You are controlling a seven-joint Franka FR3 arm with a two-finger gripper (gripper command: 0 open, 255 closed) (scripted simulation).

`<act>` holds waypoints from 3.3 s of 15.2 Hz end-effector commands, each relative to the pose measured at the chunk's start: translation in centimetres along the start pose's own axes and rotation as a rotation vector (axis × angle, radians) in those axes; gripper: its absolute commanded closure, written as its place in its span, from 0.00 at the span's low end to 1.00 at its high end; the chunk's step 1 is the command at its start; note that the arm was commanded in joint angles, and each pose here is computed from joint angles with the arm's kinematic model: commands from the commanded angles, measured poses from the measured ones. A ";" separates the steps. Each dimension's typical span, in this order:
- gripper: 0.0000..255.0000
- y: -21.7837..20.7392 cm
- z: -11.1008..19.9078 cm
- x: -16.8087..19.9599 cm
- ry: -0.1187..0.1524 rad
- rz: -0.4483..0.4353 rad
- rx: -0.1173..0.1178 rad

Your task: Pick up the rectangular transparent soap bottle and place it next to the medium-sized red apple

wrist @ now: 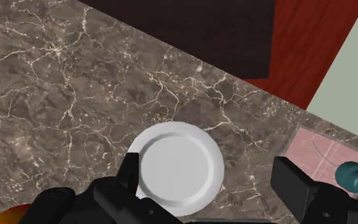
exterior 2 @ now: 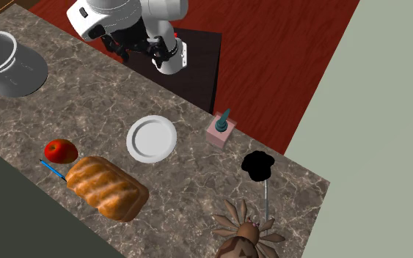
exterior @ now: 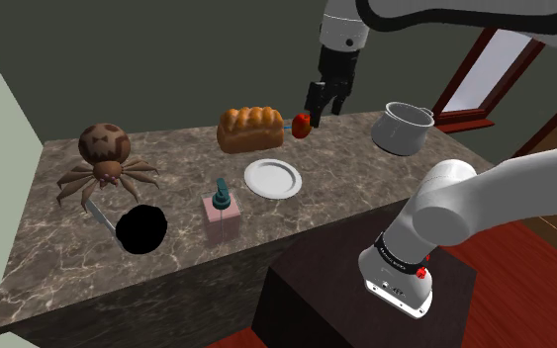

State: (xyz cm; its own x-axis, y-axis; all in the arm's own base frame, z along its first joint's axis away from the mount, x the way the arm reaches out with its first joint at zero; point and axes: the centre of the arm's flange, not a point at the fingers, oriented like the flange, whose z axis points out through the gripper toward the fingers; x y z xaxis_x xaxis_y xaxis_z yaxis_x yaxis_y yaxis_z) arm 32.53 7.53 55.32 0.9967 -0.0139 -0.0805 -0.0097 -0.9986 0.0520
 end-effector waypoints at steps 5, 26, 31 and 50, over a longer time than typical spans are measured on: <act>0.00 -6.7 2.7 3.0 -0.004 0.006 0.019; 0.00 -24.1 12.0 9.6 -0.016 0.019 0.065; 0.00 -24.2 13.3 9.6 -0.016 0.019 0.065; 1.00 -24.1 11.2 9.4 -0.016 0.019 0.065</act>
State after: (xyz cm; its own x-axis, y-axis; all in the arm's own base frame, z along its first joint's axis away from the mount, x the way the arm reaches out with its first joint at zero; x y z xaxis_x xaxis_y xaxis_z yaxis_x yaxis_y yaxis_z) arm 41.20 30.85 41.59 0.9948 -0.0332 -0.0962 -0.0344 -0.9993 -0.0114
